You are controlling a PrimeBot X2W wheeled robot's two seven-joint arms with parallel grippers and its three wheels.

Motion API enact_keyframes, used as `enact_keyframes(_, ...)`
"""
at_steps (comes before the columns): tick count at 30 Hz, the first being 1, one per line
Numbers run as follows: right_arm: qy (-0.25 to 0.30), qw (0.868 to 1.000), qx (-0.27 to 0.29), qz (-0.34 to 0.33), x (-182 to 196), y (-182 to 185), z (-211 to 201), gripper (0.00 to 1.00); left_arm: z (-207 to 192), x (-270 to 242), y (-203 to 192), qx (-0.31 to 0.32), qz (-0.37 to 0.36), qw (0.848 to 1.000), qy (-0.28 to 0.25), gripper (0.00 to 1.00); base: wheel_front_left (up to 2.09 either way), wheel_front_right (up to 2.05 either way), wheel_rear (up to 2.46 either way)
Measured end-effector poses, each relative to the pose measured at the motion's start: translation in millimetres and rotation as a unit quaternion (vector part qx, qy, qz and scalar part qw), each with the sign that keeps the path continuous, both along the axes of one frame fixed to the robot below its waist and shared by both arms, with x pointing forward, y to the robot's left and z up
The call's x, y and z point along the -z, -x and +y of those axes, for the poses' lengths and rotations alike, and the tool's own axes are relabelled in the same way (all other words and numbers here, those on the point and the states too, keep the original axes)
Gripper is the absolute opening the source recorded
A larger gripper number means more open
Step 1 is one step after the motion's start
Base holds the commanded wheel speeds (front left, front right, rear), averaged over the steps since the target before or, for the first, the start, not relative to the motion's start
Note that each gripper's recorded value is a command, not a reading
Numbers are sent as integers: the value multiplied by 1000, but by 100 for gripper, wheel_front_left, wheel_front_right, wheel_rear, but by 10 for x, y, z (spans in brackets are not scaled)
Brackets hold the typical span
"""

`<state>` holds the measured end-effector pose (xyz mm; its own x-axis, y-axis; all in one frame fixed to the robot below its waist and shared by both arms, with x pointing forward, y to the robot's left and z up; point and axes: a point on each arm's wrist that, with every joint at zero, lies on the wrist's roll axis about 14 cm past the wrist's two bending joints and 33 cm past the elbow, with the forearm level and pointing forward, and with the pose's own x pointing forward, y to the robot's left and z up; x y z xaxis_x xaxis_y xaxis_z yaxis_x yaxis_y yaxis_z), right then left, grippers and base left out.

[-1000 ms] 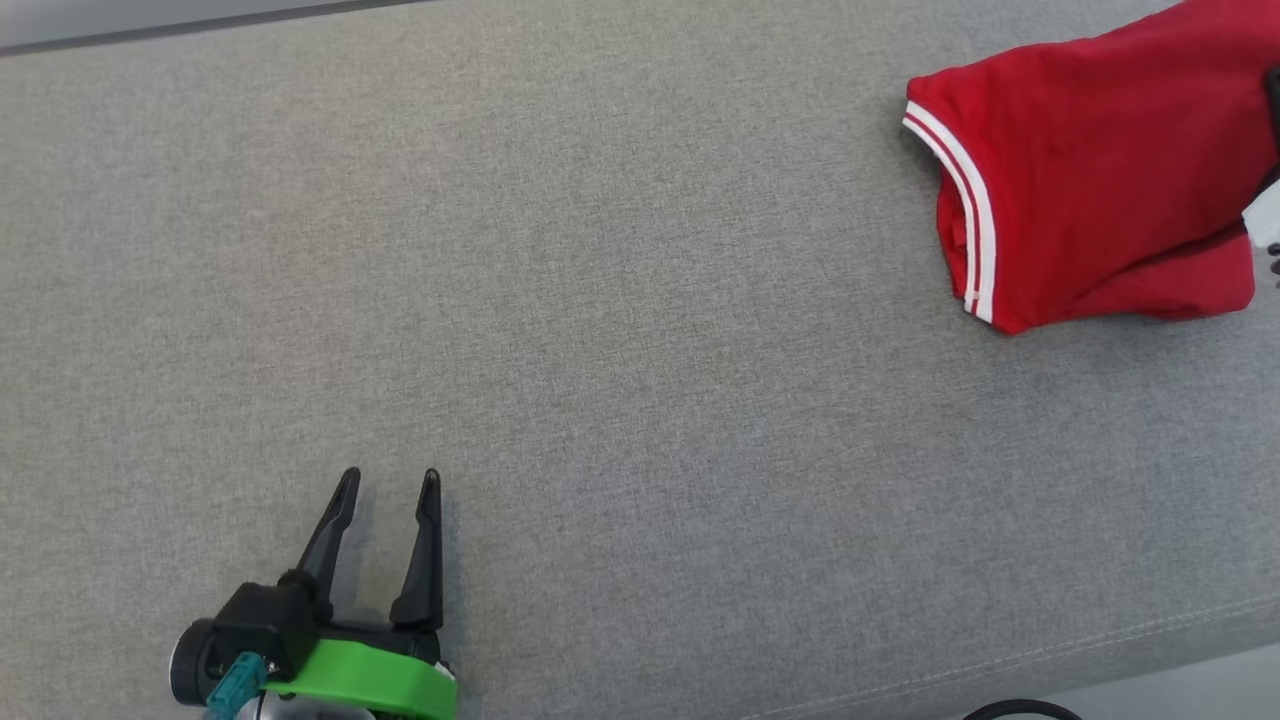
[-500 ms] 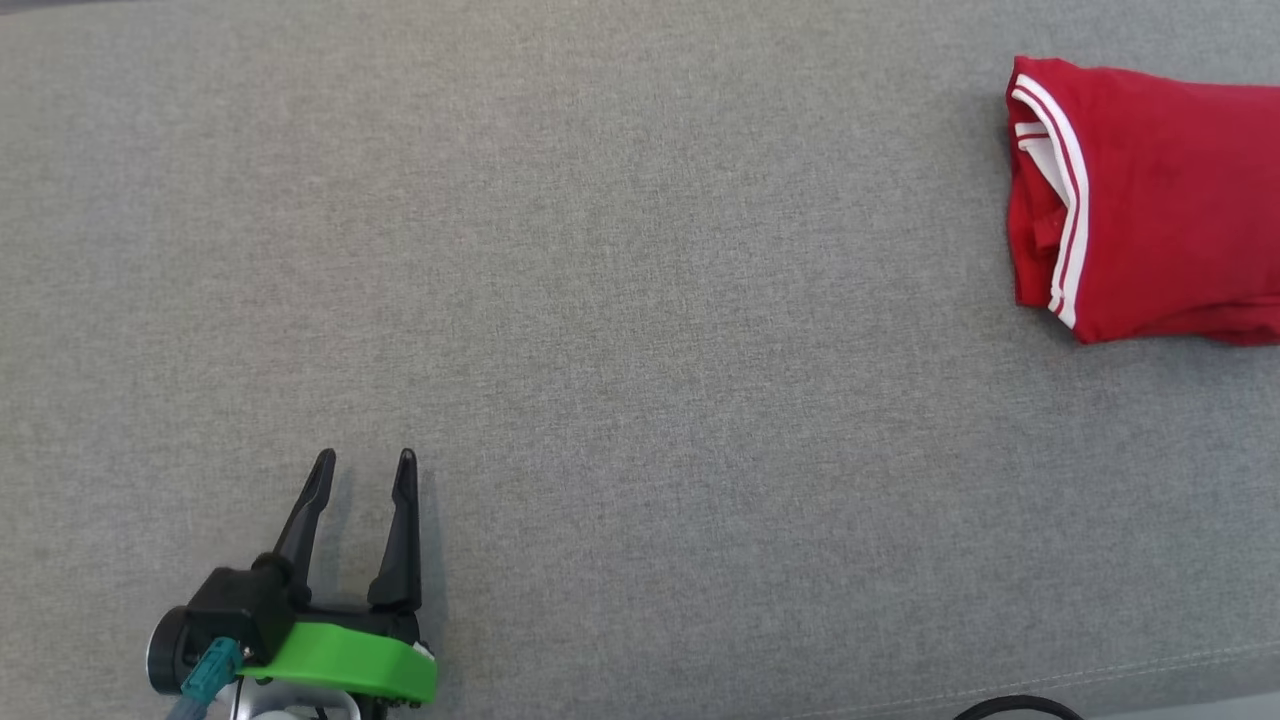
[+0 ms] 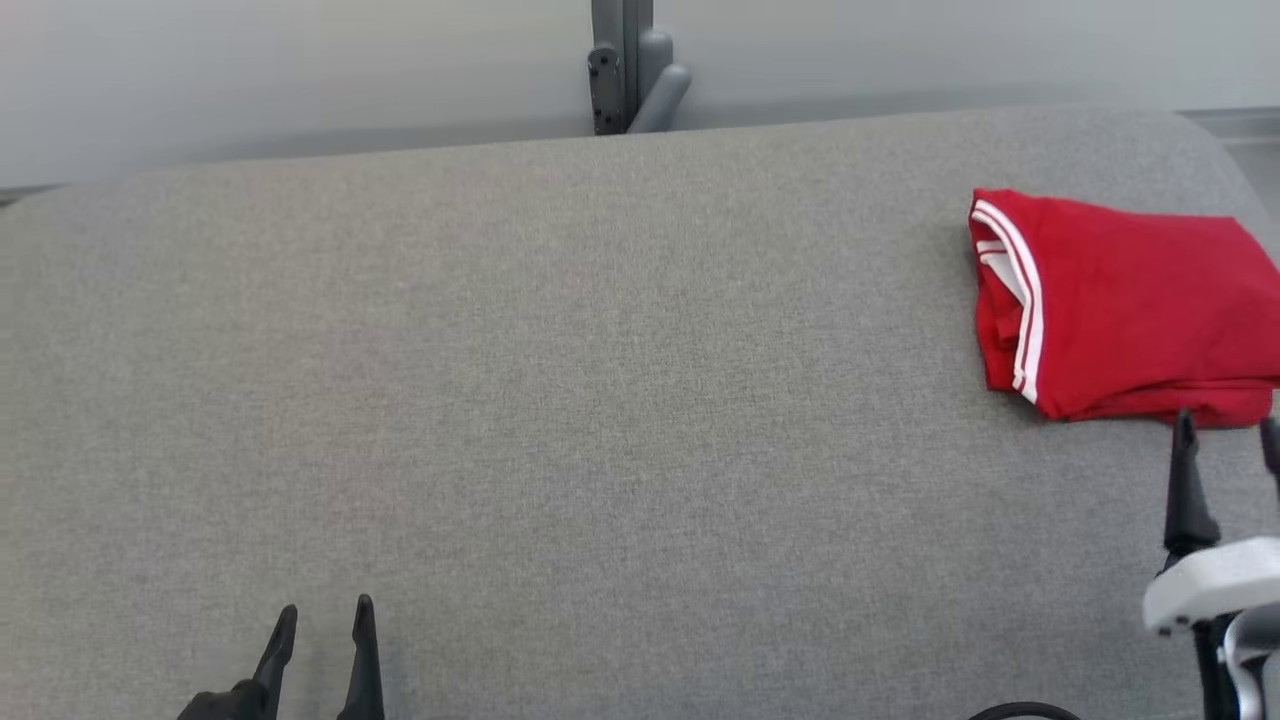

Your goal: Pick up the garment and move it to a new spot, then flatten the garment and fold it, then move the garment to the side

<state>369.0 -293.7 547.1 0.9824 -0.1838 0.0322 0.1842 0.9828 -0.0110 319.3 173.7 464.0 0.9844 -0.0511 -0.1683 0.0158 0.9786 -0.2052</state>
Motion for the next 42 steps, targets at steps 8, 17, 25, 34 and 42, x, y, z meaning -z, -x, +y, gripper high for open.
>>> enact_keyframes(8, -14, 1000, -24, 5, 211, 447, 356, 100, 120, -165, 146, -18, -29, 999, -17, 100, 0, 0, 0)
enact_keyframes(17, 40, 993, -111, -20, 11, 375, 934, 100, 184, -293, 203, -28, -52, 998, -14, 100, 0, 0, 0)
enact_keyframes(25, 34, 991, -132, -9, 86, 335, 1099, 100, 284, -579, 135, -45, -99, 994, -7, 100, 0, 0, 0)
enact_keyframes(34, 31, 991, -127, -9, 88, 330, 1083, 100, 261, -610, 145, -42, -104, 994, -2, 100, 0, 0, 0)
enact_keyframes(42, 18, 993, -119, -3, 138, 366, 1044, 100, 224, -600, 138, -37, -103, 994, 5, 100, 0, 0, 0)
